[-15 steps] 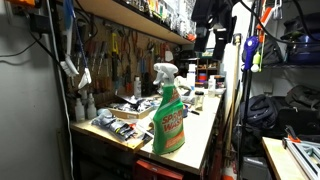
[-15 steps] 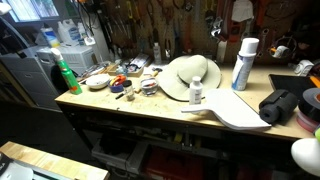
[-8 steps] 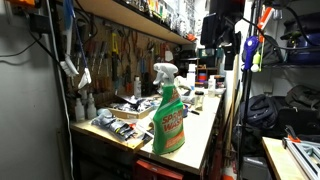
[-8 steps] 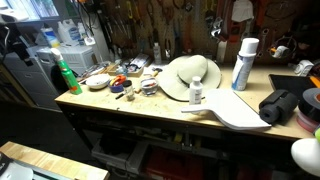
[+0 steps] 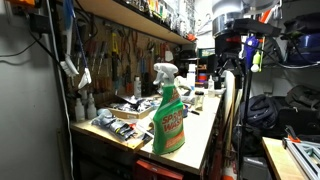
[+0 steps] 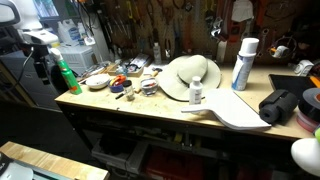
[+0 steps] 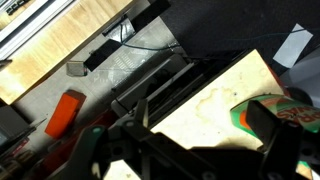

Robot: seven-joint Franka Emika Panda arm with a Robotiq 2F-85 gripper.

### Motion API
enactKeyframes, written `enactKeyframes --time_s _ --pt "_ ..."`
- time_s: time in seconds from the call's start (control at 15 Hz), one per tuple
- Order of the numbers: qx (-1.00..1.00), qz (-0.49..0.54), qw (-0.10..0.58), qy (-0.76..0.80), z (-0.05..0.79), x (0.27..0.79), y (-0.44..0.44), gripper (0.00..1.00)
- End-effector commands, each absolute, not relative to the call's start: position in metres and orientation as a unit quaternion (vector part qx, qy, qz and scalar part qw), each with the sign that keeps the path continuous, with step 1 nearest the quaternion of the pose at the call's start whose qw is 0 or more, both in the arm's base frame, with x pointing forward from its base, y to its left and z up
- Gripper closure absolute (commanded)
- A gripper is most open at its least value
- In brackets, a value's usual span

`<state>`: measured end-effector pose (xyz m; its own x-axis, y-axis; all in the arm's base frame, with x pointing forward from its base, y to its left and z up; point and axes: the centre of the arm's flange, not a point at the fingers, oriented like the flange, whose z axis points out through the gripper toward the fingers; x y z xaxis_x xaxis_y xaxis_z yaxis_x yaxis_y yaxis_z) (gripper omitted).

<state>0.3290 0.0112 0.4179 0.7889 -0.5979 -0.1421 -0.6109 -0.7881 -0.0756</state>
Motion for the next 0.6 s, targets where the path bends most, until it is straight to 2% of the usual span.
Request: enactKeyframes --time_s 0.0,0.2,0.53 --pt "-0.943 0.057 0.058 0.324 0.416 0.33 0.01 0.0" --pt "-0.932 0.034 0.064 0.355 0.407 0.351 0.013 0.0" --pt "-0.914 -0.161 0.036 0.37 0.424 0.417 -0.045 0.0"
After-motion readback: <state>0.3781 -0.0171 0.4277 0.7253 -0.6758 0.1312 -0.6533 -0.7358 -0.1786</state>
